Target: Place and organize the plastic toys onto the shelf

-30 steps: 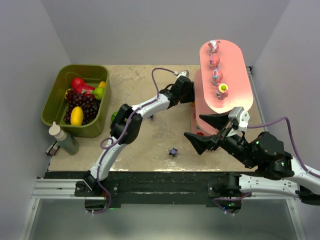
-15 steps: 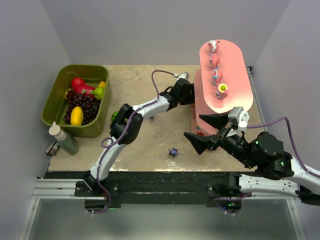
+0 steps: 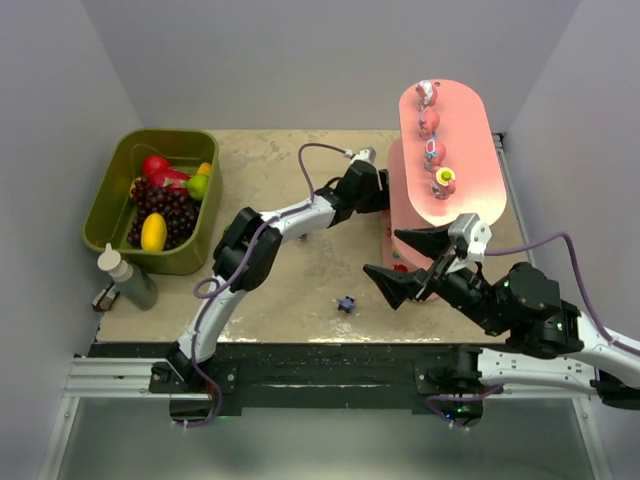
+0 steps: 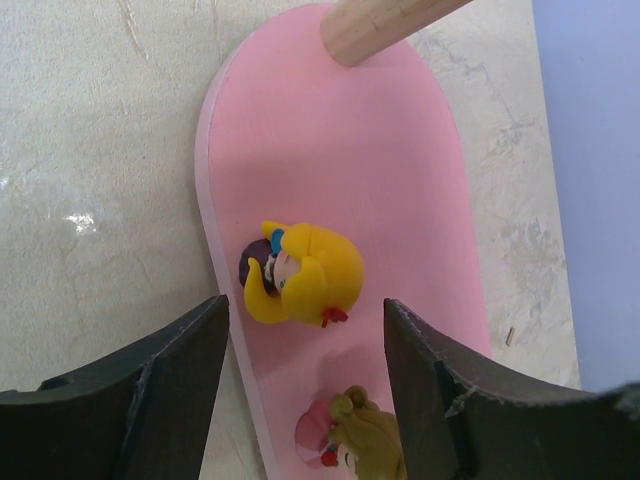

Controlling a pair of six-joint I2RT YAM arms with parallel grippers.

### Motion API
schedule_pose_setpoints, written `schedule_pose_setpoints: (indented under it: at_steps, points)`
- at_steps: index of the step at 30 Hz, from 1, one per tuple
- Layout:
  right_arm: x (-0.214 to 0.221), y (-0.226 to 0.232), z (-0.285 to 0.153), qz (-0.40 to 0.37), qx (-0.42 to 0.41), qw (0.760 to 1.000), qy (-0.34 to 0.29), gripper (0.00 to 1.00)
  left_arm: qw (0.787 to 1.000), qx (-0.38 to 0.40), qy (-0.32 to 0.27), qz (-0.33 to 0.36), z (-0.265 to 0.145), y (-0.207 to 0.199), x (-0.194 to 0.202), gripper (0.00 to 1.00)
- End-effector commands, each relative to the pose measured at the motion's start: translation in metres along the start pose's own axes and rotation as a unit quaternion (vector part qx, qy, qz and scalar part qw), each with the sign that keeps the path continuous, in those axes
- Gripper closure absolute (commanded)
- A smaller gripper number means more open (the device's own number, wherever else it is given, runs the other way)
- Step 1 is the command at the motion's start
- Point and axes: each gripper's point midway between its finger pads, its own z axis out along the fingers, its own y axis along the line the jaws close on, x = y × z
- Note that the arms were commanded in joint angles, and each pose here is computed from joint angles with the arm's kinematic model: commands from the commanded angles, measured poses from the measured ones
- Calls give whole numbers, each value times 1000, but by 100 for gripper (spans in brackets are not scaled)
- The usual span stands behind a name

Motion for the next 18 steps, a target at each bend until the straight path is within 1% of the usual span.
schedule_pose_setpoints:
  at_steps: [1,4,5,6,8,9,10,12,13,15,16,18]
  points:
    - [-15,-3,2,6,14,1000,-19,7,994,81,-73,15,-42,-65,-54,32]
    - [-16,-3,3,13,16,1000,-19,7,993,86,-79,17,-49,-65,-55,31]
    - [-17,-3,3,17,16,1000,-19,7,994,81,-73,18,-49,-58,-48,31]
    - [-19,-3,2,19,15,1000,-20,7,993,84,-77,18,-54,-61,-51,31]
    - [-21,-3,1,22,15,999,-23,7,994,79,-70,19,-55,-53,-42,31]
    - [-21,-3,0,23,14,999,-21,7,993,85,-77,18,-62,-56,-46,31]
    - [-22,-3,0,23,15,999,-22,7,994,69,-78,17,-61,-43,-40,31]
    - [-22,-4,0,22,17,999,-18,7,993,73,-92,15,-73,-44,-46,31]
    - [-21,-4,1,22,18,999,-15,7,994,62,-87,15,-74,-33,-38,31]
    - [-17,-7,2,21,30,999,-7,7,992,67,-102,12,-89,-34,-47,31]
    - [-15,-9,2,22,37,999,-6,7,994,54,-95,12,-91,-21,-37,31]
    - [-10,-14,5,23,56,998,2,7,991,59,-120,12,-112,-24,-49,31]
